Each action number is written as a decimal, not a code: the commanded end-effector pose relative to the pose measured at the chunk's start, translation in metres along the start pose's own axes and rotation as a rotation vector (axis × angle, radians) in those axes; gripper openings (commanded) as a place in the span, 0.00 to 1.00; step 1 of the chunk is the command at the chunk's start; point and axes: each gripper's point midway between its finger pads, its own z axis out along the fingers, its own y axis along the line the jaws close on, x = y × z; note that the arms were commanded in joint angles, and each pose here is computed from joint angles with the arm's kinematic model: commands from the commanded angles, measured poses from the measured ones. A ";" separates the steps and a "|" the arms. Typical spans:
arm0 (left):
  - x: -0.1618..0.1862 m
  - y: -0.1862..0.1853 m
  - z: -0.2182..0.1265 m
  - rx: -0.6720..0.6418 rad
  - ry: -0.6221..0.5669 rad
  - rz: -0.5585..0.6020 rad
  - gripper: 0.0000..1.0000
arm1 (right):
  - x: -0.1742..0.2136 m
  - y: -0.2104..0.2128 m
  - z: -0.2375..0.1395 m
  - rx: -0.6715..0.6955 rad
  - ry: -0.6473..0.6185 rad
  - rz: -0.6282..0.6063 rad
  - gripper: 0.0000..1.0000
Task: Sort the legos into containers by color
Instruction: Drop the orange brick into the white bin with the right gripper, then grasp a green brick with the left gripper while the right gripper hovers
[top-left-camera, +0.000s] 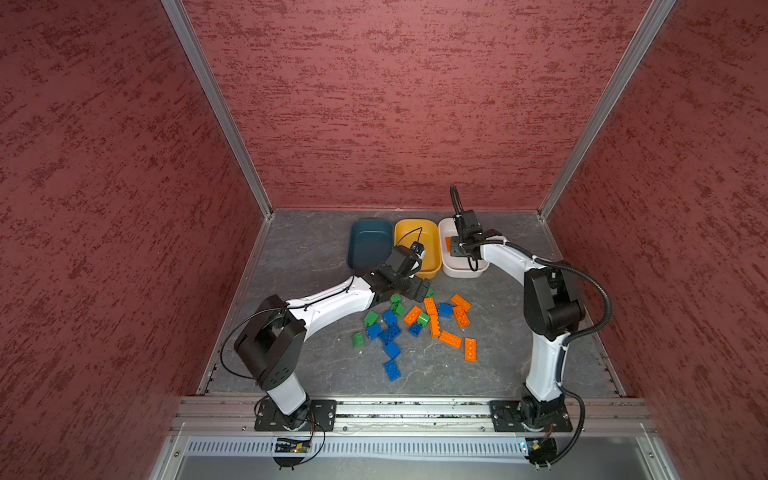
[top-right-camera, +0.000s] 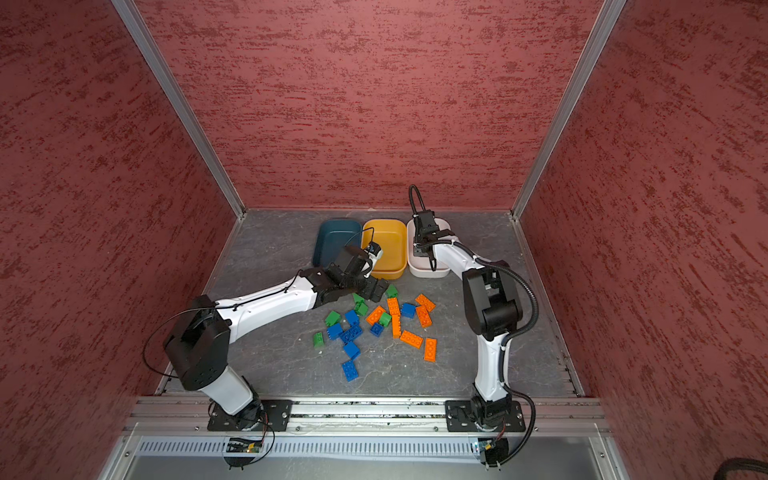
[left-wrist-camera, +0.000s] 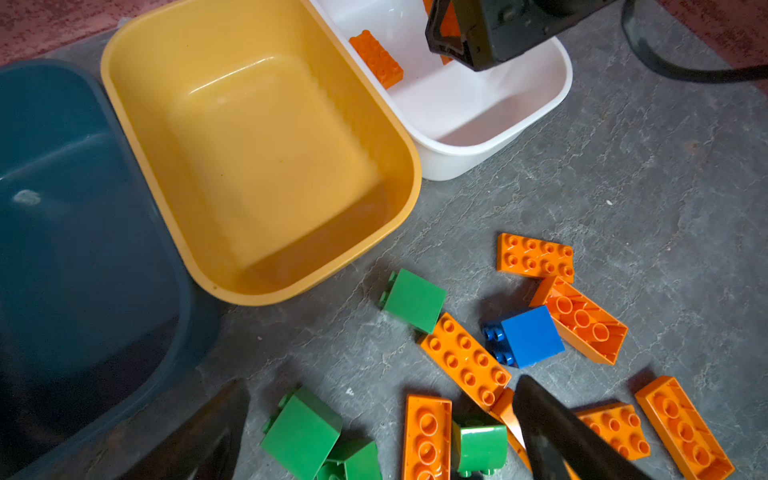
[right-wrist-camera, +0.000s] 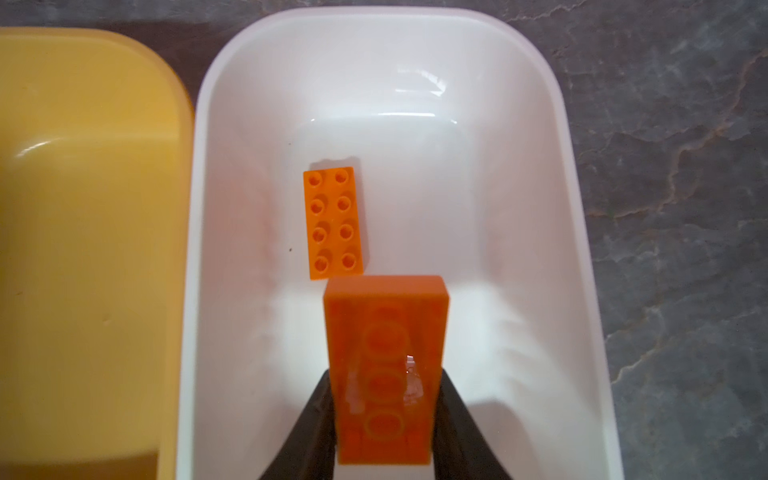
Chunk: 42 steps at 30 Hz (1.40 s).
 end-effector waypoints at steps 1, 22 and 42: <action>0.003 0.004 -0.006 -0.025 0.004 -0.013 0.99 | -0.009 -0.015 0.004 0.093 -0.010 -0.052 0.34; 0.008 0.018 0.011 -0.155 0.092 -0.116 0.99 | 0.024 0.023 -0.088 -0.186 -0.038 0.008 0.99; 0.035 -0.021 0.053 -0.097 0.390 -0.337 0.98 | 0.052 -0.037 -0.150 -0.222 -0.421 0.440 0.99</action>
